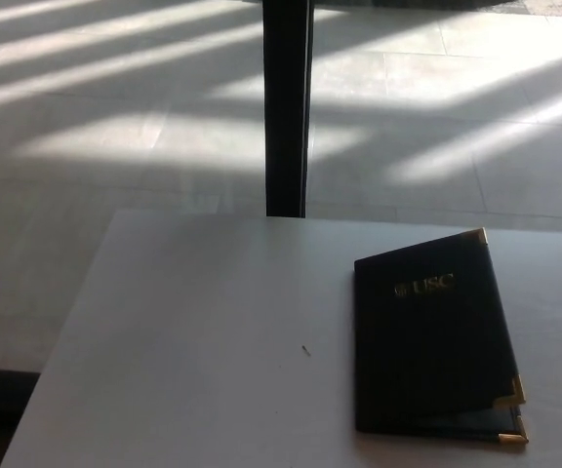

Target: There is a diary kept infront of the robot and the robot uses its right hand to grab its cover and puses it to the left to open it.

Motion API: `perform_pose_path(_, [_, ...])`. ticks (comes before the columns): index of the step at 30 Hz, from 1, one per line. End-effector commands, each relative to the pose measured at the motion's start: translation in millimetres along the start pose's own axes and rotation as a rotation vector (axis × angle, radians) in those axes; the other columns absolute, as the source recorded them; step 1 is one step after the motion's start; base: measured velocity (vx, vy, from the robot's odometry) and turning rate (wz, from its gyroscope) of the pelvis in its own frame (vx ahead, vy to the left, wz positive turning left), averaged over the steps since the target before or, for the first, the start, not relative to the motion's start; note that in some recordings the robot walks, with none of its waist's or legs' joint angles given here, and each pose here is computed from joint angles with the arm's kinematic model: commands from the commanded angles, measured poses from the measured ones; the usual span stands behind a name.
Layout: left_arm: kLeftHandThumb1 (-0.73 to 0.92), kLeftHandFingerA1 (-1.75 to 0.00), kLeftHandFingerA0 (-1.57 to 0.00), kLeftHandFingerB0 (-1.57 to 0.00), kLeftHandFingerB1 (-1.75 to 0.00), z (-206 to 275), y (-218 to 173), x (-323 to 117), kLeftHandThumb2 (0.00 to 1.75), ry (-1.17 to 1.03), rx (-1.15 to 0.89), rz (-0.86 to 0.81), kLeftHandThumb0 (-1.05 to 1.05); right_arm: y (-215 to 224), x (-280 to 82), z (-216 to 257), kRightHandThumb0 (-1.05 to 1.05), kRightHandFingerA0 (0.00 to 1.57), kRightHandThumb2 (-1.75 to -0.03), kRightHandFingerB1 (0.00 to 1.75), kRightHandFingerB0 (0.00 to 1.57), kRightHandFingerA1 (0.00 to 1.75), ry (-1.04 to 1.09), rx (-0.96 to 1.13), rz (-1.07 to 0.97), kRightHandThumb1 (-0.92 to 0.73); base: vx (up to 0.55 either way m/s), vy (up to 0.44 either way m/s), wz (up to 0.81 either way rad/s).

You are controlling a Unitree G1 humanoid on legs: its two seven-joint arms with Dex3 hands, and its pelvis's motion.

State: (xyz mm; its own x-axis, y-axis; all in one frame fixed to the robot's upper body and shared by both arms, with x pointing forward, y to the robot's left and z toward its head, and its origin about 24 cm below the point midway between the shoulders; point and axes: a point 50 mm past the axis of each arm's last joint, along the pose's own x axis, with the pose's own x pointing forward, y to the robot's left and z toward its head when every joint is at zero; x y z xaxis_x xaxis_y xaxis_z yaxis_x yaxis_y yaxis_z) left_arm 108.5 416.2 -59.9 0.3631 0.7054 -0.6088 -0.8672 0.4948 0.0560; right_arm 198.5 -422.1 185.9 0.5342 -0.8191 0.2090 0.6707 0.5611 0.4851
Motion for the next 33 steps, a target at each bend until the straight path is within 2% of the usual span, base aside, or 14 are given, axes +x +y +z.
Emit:
perform_pose_path(1, [0.92, -1.66, -0.24, -0.14, -1.38, 13.0, 7.6, 1.4, 1.21, -0.025, -0.063, 0.014, -1.05, 49.1, -26.1, -25.7, -0.8, 0.47, -0.7, 0.45, 0.42, 0.51, 0.178, 0.09, 0.161, -0.92, 0.0, 0.0, 0.0])
perform_pose_path(9, [0.92, -1.7, -0.3, -0.18, -1.39, 13.5, 7.9, 1.5, 1.21, -0.026, -0.071, 0.026, -1.05, 82.9, -52.4, -78.0, -0.63, 0.31, -0.83, 0.4, 0.22, 0.48, 0.401, 0.016, 0.271, -0.92, 0.0, 0.0, 0.0])
perform_pose_path(10, [0.71, -1.16, -0.36, 0.0, -0.88, 13.5, 8.0, 1.5, 1.55, -0.029, -0.06, 0.025, -0.89, 83.1, -53.6, -84.0, -0.63, 0.32, -0.83, 0.4, 0.23, 0.49, 0.423, 0.006, 0.262, -0.92, 0.0, 0.0, 0.0])
perform_pose_path(14, [0.74, -1.22, -0.37, 0.0, -0.94, 13.2, 8.2, 1.5, 1.6, -0.029, -0.073, 0.031, -0.99, 82.2, -56.9, -95.2, -0.66, 0.37, -0.83, 0.4, 0.27, 0.5, 0.46, -0.019, 0.272, -0.92, 0.0, 0.0, 0.0])
perform_pose_path(16, [0.92, -1.65, -0.27, -0.15, -1.37, 14.3, 8.8, 1.4, 1.2, -0.035, -0.067, 0.027, -1.05, 81.9, -66.0, -110.0, -0.75, 0.39, -0.76, 0.44, 0.28, 0.57, 0.517, -0.017, 0.269, -0.92, 0.0, 0.0, 0.0])
perform_pose_path(17, [0.67, -1.11, -0.3, 0.0, -0.87, 14.8, 9.0, 1.4, 1.52, -0.035, -0.07, 0.029, -0.88, 81.7, -70.0, -115.6, -0.76, 0.41, -0.74, 0.44, 0.3, 0.57, 0.541, -0.019, 0.268, -0.91, 0.0, 0.0, 0.0])
perform_pose_path(18, [0.67, -1.11, -0.3, 0.0, -0.87, 14.8, 9.0, 1.5, 1.52, -0.034, -0.073, 0.029, -0.88, 81.7, -71.0, -116.9, -0.76, 0.41, -0.74, 0.44, 0.3, 0.57, 0.548, -0.02, 0.267, -0.91, 0.0, 0.0, 0.0])
perform_pose_path(19, [0.92, -1.68, -0.31, -0.19, -1.37, 14.9, 8.9, 1.5, 1.19, -0.034, -0.072, 0.034, -1.05, 81.6, -74.3, -120.2, -0.77, 0.42, -0.73, 0.44, 0.31, 0.57, 0.565, -0.026, 0.277, -0.92, 0.0, 0.0, 0.0])
perform_pose_path(23, [0.92, -1.65, -0.28, -0.16, -1.36, 13.8, 9.3, 1.4, 1.2, -0.029, -0.068, 0.025, -1.05, 81.3, -90.4, -137.2, -0.77, 0.47, -0.74, 0.45, 0.36, 0.61, 0.626, -0.066, 0.309, -0.92, 0.0, 0.0, 0.0])
perform_pose_path(24, [0.68, -1.11, -0.26, 0.0, -0.9, 13.6, 9.3, 1.5, 1.53, -0.028, -0.073, 0.028, -0.91, 81.5, -93.5, -140.5, -0.77, 0.46, -0.73, 0.46, 0.33, 0.61, 0.639, -0.07, 0.312, -0.92, 0.0, 0.0, 0.0])
perform_pose_path(25, [0.68, -1.11, -0.26, 0.0, -0.9, 13.6, 9.2, 1.5, 1.53, -0.027, -0.077, 0.032, -0.91, 81.8, -96.8, -143.9, -0.77, 0.46, -0.73, 0.46, 0.33, 0.61, 0.653, -0.078, 0.314, -0.92, 0.0, 0.0, 0.0])
perform_pose_path(30, [0.78, -1.29, -0.43, 0.0, -0.98, 16.4, 9.6, 1.7, 1.65, -0.034, -0.058, 0.038, -1.05, 82.1, -109.4, -156.6, -0.77, 0.47, -0.74, 0.47, 0.38, 0.61, 0.698, -0.082, 0.314, -0.92, 0.0, 0.0, 0.0])
perform_pose_path(31, [0.92, -1.66, -0.29, -0.17, -1.38, 16.8, 9.8, 1.7, 1.2, -0.034, -0.061, 0.037, -1.05, 82.7, -112.3, -159.1, -0.76, 0.44, -0.72, 0.48, 0.38, 0.59, 0.707, -0.084, 0.314, -0.92, 0.0, 0.0, 0.0])
perform_pose_path(33, [0.69, -1.13, -0.34, 0.0, -0.87, 17.1, 9.3, 1.9, 1.52, -0.032, -0.087, 0.041, -0.88, 83.9, -120.2, -165.8, -0.76, 0.43, -0.71, 0.47, 0.37, 0.57, 0.731, -0.09, 0.319, -0.92, 0.0, 0.0, 0.0])
